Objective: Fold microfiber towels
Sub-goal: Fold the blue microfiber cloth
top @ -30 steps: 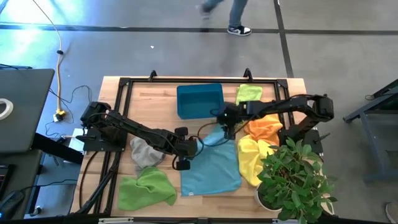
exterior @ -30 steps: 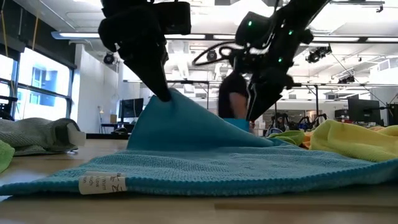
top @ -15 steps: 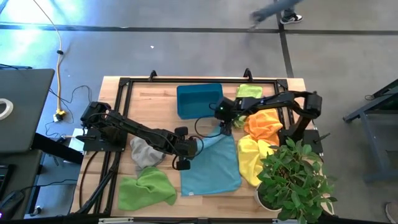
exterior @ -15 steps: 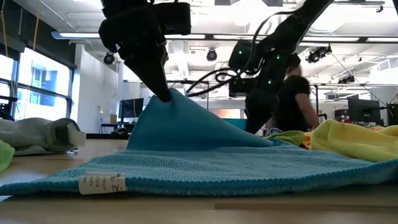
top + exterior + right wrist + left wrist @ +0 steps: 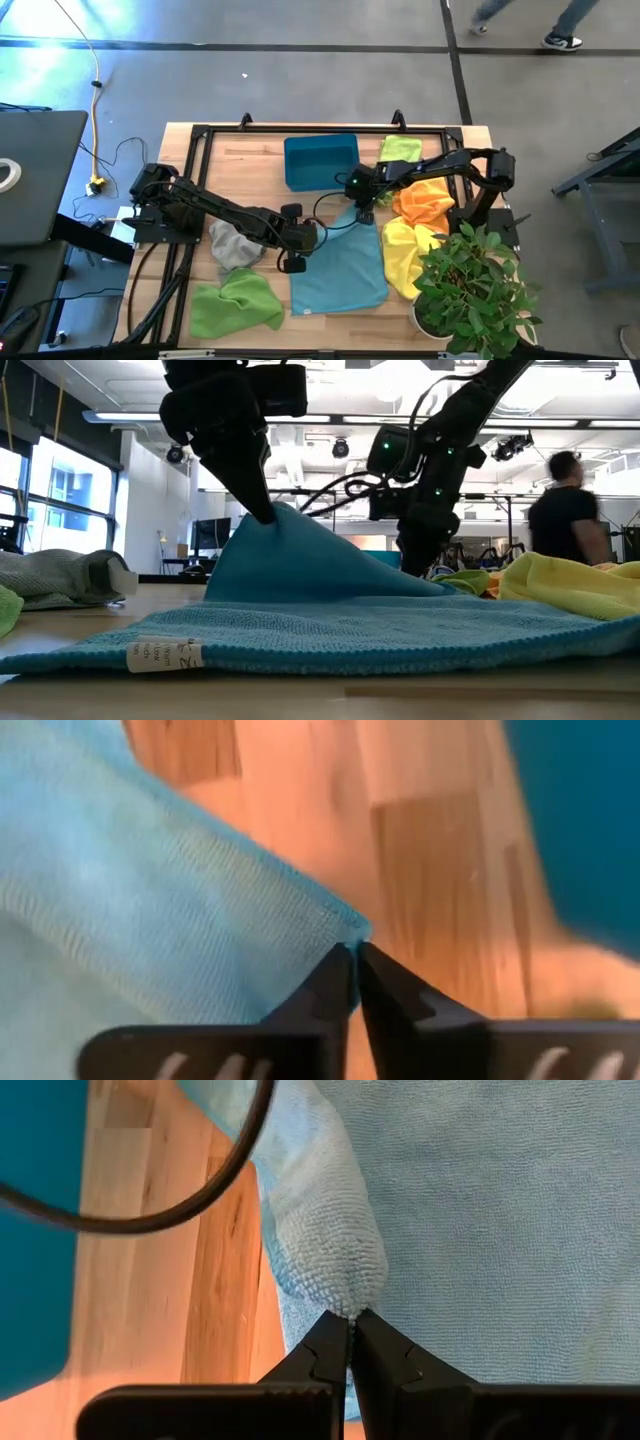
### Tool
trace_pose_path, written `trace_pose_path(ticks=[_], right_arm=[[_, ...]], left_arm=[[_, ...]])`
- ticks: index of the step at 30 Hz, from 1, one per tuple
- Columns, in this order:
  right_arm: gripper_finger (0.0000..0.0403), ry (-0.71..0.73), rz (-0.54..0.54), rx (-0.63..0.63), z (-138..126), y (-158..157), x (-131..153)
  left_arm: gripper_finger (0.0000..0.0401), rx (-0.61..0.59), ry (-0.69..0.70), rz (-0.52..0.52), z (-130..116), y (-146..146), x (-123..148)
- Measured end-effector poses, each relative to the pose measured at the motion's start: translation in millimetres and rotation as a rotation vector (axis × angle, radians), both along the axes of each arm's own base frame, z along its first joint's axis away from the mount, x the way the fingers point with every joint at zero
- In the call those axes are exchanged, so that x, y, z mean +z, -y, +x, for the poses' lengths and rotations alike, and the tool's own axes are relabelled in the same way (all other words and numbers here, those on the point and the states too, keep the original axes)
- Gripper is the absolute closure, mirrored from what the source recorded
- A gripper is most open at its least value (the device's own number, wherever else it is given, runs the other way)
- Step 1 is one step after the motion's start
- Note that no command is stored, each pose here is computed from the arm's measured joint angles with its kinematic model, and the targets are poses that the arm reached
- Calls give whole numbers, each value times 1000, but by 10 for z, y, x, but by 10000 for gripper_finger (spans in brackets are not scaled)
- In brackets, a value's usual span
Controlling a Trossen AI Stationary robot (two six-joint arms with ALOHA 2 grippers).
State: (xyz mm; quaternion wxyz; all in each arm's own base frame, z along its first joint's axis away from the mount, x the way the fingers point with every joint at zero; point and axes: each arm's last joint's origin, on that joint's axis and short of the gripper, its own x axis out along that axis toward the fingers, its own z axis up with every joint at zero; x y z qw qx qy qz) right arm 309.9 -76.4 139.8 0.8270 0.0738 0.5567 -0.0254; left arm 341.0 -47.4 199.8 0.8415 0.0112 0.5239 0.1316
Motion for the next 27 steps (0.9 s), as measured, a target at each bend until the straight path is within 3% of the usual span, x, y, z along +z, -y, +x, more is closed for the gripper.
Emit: trace_pose_path(ticks=[6,17,27], right_arm=[[398,-49,-27,-32,-90,-63,121],[402,74,-145,-46,-229,-401,651],[402,73,-92,-5,-280,-904,714]], left_arm=[[400,4,-8,11,-9,-4,-3],[400,78,-73,171,-77,-129,-15],[400,64,-73,146,-76,-100,-17]])
